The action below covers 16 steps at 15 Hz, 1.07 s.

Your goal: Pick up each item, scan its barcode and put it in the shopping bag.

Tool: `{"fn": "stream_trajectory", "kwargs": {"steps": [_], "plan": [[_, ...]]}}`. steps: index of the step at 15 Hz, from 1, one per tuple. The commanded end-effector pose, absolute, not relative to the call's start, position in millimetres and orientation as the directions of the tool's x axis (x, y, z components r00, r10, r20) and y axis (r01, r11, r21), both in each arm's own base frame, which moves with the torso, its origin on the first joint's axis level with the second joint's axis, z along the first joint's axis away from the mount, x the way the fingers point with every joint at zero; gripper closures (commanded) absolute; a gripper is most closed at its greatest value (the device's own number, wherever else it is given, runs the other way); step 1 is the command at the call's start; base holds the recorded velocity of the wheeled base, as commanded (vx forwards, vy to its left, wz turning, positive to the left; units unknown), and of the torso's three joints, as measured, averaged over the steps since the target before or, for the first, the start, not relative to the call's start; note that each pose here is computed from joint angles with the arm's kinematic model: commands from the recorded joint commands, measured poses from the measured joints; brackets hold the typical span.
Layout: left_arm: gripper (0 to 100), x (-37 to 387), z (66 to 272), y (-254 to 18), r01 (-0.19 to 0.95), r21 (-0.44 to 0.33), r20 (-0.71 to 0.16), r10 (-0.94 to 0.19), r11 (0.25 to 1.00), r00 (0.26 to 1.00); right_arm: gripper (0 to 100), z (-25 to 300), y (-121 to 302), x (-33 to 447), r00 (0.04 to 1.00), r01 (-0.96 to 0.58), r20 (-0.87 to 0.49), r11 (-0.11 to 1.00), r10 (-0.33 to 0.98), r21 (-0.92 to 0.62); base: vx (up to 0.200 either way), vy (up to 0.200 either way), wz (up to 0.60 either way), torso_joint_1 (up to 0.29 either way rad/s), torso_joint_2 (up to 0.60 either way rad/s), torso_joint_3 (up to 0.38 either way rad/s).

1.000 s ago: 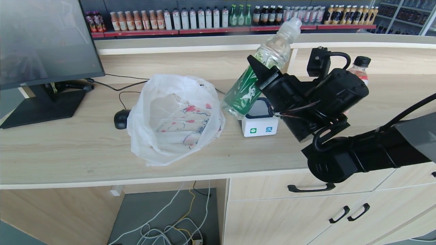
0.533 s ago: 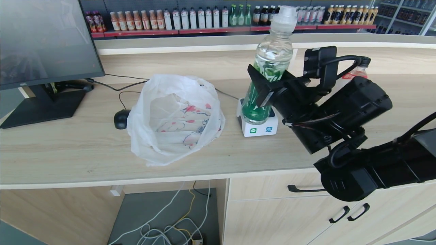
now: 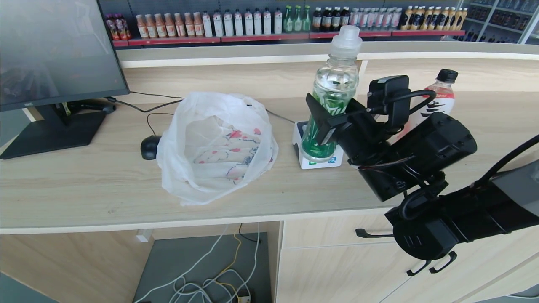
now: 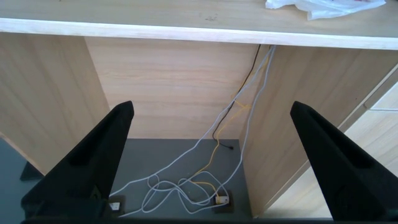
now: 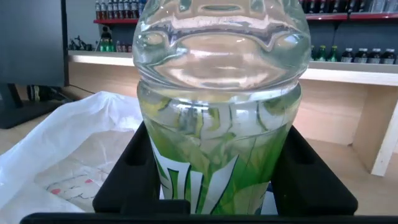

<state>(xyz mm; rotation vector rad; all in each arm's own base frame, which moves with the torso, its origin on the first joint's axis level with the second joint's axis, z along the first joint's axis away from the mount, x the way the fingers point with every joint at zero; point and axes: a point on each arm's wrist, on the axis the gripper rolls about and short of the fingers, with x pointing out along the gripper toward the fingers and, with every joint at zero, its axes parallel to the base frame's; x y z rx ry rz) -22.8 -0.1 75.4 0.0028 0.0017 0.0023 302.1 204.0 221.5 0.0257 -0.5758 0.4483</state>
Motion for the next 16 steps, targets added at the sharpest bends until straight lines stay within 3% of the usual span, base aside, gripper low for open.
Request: {"fn": "stream_trajectory", "kwargs": {"steps": [1,5,16], "plan": [[0,-22.8,75.3,-0.1,-0.003,0.012,-0.002,0.003,1.0,1.0,100,216.0,206.1,305.1,0.753,-0.418,0.519,0.903,0.405,-0.1,0.0,0.0,0.0,0.0,0.0,0.0],[0,-22.8,75.3,-0.1,-0.002,0.014,-0.002,0.002,1.0,1.0,100,224.1,198.3,310.7,0.75,-0.389,0.544,0.916,0.375,-0.096,0.0,0.0,0.0,0.0,0.0,0.0],[0,-22.8,75.3,-0.1,-0.002,0.006,-0.002,0.002,1.0,1.0,100,238.5,192.1,306.3,0.735,-0.374,0.579,0.923,0.353,-0.087,0.0,0.2,0.0,0.002,0.0,0.003]]}}
